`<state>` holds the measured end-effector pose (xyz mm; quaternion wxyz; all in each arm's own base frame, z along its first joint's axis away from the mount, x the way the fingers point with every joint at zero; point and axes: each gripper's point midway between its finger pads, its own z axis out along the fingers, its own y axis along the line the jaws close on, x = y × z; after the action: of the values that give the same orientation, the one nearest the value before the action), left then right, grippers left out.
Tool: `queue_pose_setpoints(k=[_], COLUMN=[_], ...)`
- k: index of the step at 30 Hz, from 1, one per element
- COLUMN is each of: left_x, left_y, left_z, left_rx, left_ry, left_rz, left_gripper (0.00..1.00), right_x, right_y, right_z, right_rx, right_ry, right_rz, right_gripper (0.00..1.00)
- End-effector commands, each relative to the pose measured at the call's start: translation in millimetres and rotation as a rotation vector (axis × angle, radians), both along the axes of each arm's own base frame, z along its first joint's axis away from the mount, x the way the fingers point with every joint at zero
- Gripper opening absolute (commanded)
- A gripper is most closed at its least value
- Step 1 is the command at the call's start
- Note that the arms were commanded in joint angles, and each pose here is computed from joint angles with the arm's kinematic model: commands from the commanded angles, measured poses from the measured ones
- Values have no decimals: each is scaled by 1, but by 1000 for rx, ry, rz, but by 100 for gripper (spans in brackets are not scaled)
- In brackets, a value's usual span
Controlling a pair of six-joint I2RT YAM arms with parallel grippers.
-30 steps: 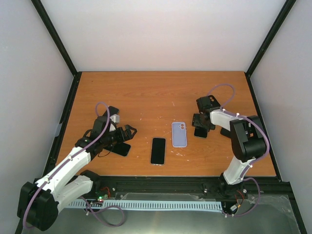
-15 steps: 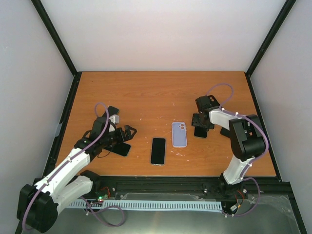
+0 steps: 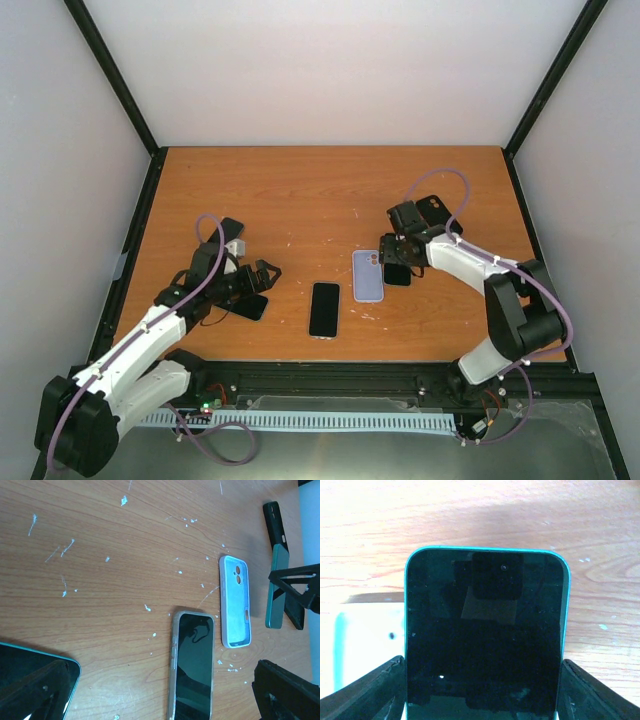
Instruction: Put the phone into the phone case
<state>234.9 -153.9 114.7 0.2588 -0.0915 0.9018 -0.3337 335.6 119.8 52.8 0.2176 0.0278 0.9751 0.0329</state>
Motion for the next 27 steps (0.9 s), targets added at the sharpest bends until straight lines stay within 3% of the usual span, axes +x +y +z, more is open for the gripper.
queue_pose_setpoints(k=[1, 12, 27], left_x=[5, 1, 0], left_y=[-2, -2, -2], left_z=[6, 5, 1], left_rx=[-31, -36, -32], left_ry=[-19, -14, -10], left_rz=[12, 9, 5], left_gripper=[100, 99, 100], right_x=[5, 11, 0], right_y=[24, 88, 87], right_z=[23, 28, 8], right_rx=[51, 126, 35], right_ry=[-101, -255, -299], right_rz=[16, 80, 76], right_gripper=[67, 68, 68])
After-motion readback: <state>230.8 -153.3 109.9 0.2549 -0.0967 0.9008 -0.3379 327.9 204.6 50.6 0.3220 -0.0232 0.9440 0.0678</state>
